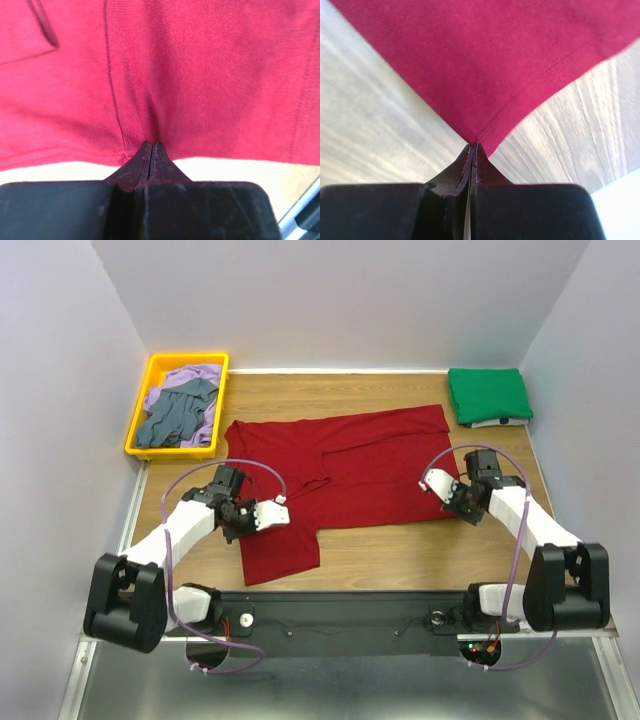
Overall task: Fold and stack the t-shirts
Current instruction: Fold the tshirt
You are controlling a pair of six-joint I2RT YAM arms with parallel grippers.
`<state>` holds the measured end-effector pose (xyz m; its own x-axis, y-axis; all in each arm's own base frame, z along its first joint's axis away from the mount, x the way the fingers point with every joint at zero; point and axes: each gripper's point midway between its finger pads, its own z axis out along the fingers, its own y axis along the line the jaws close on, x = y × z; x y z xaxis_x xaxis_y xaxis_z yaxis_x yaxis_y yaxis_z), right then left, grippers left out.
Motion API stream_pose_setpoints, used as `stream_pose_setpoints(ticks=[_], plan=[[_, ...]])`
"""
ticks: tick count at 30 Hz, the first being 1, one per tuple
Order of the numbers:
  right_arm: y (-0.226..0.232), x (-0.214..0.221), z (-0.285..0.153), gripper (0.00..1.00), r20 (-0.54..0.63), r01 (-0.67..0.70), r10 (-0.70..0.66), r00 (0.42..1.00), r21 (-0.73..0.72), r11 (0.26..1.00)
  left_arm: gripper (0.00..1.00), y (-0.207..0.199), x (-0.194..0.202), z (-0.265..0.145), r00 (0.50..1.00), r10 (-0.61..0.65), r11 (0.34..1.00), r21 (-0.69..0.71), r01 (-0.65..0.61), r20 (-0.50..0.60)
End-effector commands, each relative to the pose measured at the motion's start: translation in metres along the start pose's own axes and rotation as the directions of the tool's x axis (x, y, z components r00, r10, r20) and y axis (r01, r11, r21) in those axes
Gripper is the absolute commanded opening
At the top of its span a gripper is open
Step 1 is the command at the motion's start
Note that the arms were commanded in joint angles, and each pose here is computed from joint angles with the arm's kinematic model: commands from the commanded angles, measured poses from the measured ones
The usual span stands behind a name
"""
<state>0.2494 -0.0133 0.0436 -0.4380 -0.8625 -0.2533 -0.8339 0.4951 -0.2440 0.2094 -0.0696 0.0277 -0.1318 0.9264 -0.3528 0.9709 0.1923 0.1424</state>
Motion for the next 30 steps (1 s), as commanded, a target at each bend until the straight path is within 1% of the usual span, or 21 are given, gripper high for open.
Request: stream_pose_setpoints(ticks=[1,6,7,8,10,11,12,14,16,20,21,23,24,25,26,28,30], plan=[[0.007,0.003,-0.018,0.01,0.011,-0.006,0.006,1.0,-0.006,1.0,0.0,-0.009,0.001,-0.019,1.0,0.005,1.0,0.018,-0.005,-0.002],[-0.002,-0.004,-0.022,0.01,0.019,0.007,-0.006,1.0,-0.01,1.0,0.0,0.001,-0.003,-0.03,1.0,-0.017,1.0,0.024,0.017,0.018],[-0.013,-0.005,-0.027,0.01,0.028,-0.018,0.018,0.999,0.009,1.0,0.0,0.009,-0.003,-0.035,0.999,-0.036,0.999,0.017,0.036,0.026],[-0.016,-0.007,-0.024,0.01,0.033,-0.025,0.025,0.999,-0.004,1.0,0.0,0.013,-0.004,-0.037,0.999,-0.039,0.999,0.016,0.038,0.031],[-0.032,-0.016,-0.028,0.0,0.047,-0.027,0.026,0.999,0.012,1.0,0.0,0.027,-0.004,-0.042,0.998,-0.058,0.998,0.007,0.058,0.036],[-0.031,-0.014,-0.025,0.01,0.041,-0.032,0.032,0.999,-0.001,1.0,0.0,0.032,-0.005,-0.043,0.997,-0.065,0.998,0.005,0.065,0.041],[-0.04,-0.02,-0.025,0.01,0.047,-0.029,0.029,0.998,0.002,1.0,0.0,0.042,-0.011,-0.049,0.996,-0.061,0.998,-0.011,0.062,0.063],[-0.048,-0.025,-0.024,0.01,0.056,-0.029,0.029,0.998,0.0,1.0,0.0,0.047,-0.013,-0.049,0.995,-0.075,0.997,0.005,0.075,0.071],[-0.06,-0.036,-0.027,0.01,0.08,-0.036,0.035,0.996,0.013,0.999,0.0,0.06,-0.019,-0.054,0.994,-0.073,0.997,-0.011,0.074,0.087],[-0.079,-0.046,-0.02,0.01,0.081,-0.038,0.038,0.996,0.005,0.999,0.0,0.08,-0.025,-0.057,0.989,-0.099,0.995,0.011,0.098,0.111],[-0.09,-0.053,-0.024,0.01,0.097,-0.035,0.033,0.995,0.024,0.999,0.0,0.093,-0.028,-0.063,0.987,-0.1,0.995,-0.015,0.102,0.124],[-0.102,-0.06,-0.024,0.01,0.105,-0.035,0.032,0.994,0.033,0.999,0.0,0.102,-0.03,-0.06,0.984,-0.118,0.993,0.0,0.119,0.131],[-0.104,-0.06,-0.016,0.0,0.097,-0.04,0.039,0.995,0.015,0.999,0.0,0.107,-0.032,-0.061,0.983,-0.12,0.993,0.001,0.121,0.136],[-0.109,-0.063,-0.015,0.0,0.1,-0.04,0.038,0.994,0.017,0.999,0.0,0.12,-0.036,-0.067,0.983,-0.113,0.993,-0.023,0.117,0.147],[-0.121,-0.07,-0.018,0.01,0.112,-0.038,0.033,0.993,0.038,0.999,0.0,0.123,-0.035,-0.064,0.982,-0.126,0.992,-0.006,0.129,0.143],[-0.129,-0.072,-0.01,0.01,0.102,-0.035,0.031,0.994,0.03,0.999,0.0,0.138,-0.04,-0.068,0.981,-0.12,0.992,-0.029,0.125,0.151],[-0.141,-0.077,-0.009,0.01,0.106,-0.026,0.021,0.994,0.044,0.999,0.0,0.147,-0.039,-0.063,0.979,-0.139,0.989,-0.025,0.144,0.148]])
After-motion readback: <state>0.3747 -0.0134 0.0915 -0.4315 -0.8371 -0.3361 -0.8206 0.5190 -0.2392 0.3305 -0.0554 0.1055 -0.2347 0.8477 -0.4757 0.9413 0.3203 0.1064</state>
